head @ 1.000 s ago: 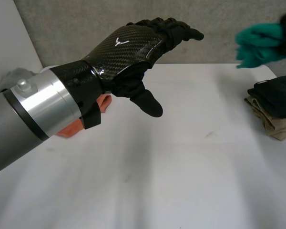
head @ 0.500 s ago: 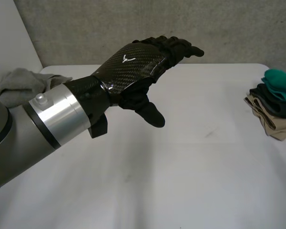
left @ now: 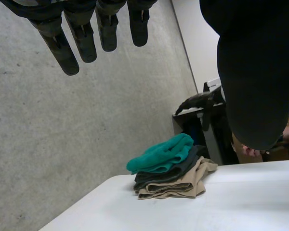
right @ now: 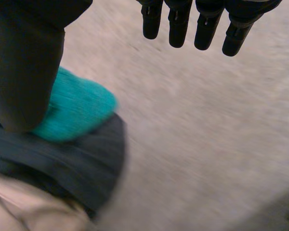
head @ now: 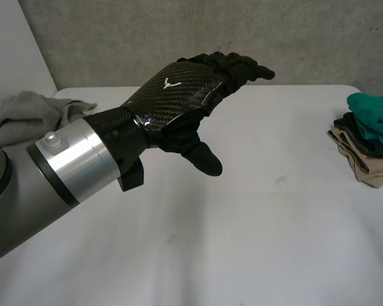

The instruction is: Fold the laundry.

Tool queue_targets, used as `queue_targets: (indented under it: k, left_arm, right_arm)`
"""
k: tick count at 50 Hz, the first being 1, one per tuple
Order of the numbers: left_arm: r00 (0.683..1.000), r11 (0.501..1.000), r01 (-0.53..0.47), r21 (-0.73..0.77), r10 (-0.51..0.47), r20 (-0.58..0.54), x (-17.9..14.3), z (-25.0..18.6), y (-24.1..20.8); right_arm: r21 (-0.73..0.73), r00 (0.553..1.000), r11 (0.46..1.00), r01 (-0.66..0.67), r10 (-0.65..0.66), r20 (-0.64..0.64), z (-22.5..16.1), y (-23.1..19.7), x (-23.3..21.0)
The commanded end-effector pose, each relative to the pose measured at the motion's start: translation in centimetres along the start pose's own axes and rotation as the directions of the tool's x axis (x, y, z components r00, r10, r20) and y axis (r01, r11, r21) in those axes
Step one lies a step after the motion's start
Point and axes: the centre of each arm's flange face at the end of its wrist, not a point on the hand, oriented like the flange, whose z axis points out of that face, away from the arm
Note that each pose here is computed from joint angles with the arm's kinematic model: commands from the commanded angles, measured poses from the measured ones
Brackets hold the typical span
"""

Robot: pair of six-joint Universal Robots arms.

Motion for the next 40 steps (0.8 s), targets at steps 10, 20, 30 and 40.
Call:
queue_targets:
  k: [10,20,30,40]
  left_arm:
    - [0.881,0.97,-0.163,0.179,0.061,0.469,-7.6,-1.3,-8.1]
    - [0.508,0.897,-0.257,-0.359,0.441,0.739,-24.6,-6.5,-1.3]
    - [0.484,0.829,-0.29,-0.478,0.557,0.674,-36.9,-8.7,11.0]
    - [0.489,0.813,-0.325,-0.484,0.582,0.649,-42.4,-9.4,18.3]
  right_arm:
    - [0.572,0.979,0.798,0.192,-0.118,-0.165,-5.2,-17.4,-11.5]
    - [0.48,0.794,0.874,-0.078,-0.237,0.56,-16.9,-9.8,-29.2]
    - [0.247,0.677,0.955,0.165,-0.292,0.676,-20.6,-0.1,-32.4]
    - [0.166,0.713,0.944,0.285,-0.324,0.622,-19.5,2.9,-31.0]
